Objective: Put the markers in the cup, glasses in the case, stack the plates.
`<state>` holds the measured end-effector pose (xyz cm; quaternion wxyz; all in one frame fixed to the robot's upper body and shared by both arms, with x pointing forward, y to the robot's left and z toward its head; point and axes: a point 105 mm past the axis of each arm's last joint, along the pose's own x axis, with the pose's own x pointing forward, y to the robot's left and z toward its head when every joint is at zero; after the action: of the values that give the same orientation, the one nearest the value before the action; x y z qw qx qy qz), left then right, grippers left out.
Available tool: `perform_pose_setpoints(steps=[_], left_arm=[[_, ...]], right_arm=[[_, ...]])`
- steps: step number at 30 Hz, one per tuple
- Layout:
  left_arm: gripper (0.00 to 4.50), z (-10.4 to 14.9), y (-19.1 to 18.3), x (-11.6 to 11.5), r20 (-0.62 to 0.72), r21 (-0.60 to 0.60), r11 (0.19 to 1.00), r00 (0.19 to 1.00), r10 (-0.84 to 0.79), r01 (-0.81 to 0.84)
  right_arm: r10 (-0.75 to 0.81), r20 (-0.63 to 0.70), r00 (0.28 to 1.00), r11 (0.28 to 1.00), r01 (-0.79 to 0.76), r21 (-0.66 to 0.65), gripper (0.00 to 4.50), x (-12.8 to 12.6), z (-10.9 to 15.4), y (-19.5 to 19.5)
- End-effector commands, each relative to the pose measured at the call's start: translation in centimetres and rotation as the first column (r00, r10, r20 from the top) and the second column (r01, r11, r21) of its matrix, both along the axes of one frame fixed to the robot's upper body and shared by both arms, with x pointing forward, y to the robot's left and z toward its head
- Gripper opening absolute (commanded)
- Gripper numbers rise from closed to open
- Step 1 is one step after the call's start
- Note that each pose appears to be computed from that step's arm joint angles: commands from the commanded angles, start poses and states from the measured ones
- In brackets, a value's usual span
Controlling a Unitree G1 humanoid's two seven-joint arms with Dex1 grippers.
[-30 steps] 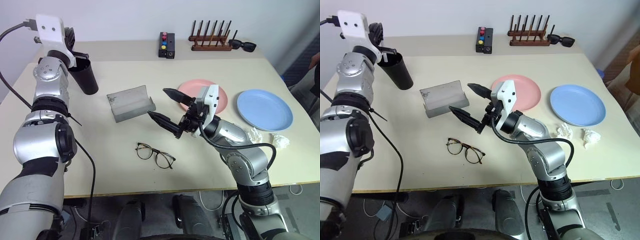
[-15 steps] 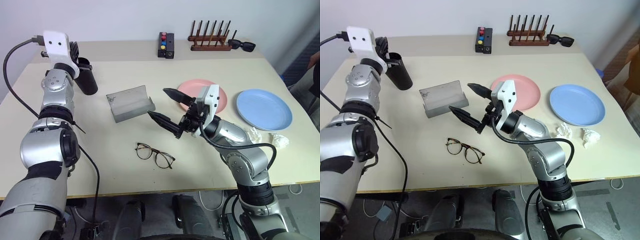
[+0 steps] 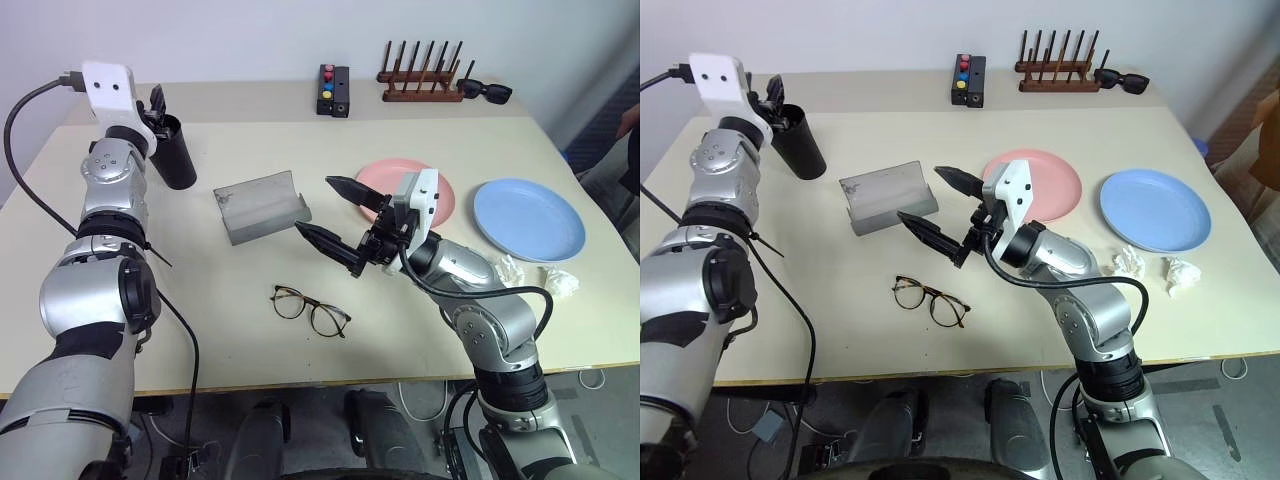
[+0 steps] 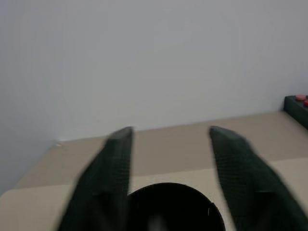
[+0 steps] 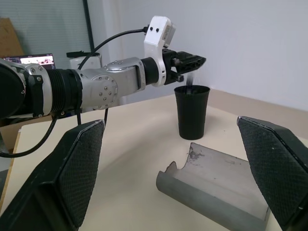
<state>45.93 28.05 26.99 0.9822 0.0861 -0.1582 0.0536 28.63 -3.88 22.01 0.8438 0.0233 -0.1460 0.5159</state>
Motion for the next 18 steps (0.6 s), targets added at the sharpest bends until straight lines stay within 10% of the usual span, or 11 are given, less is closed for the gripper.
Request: perform_pose_setpoints(steps=[1,10,18], left_arm=[[3.54,1.4,0.5,-0.4,0.056,-0.002,1.0,0.998,0.013,-0.013],[3.54,1.9,0.5,-0.5,0.078,-0.029,1.0,0.997,0.005,-0.002],[3.54,3.2,-3.6,-0.9,0.064,0.092,0.937,0.936,-0.345,0.338]], right_arm=[[0.02,0.057,0.998,0.999,-0.022,0.03,4.5,-0.9,1.5,0.2],[0.013,0.056,0.998,1.0,-0.015,0.024,4.5,-0.9,1.4,0.1],[-0.027,0.06,0.998,1.0,0.027,-0.001,4.5,-0.3,1.2,-0.9]])
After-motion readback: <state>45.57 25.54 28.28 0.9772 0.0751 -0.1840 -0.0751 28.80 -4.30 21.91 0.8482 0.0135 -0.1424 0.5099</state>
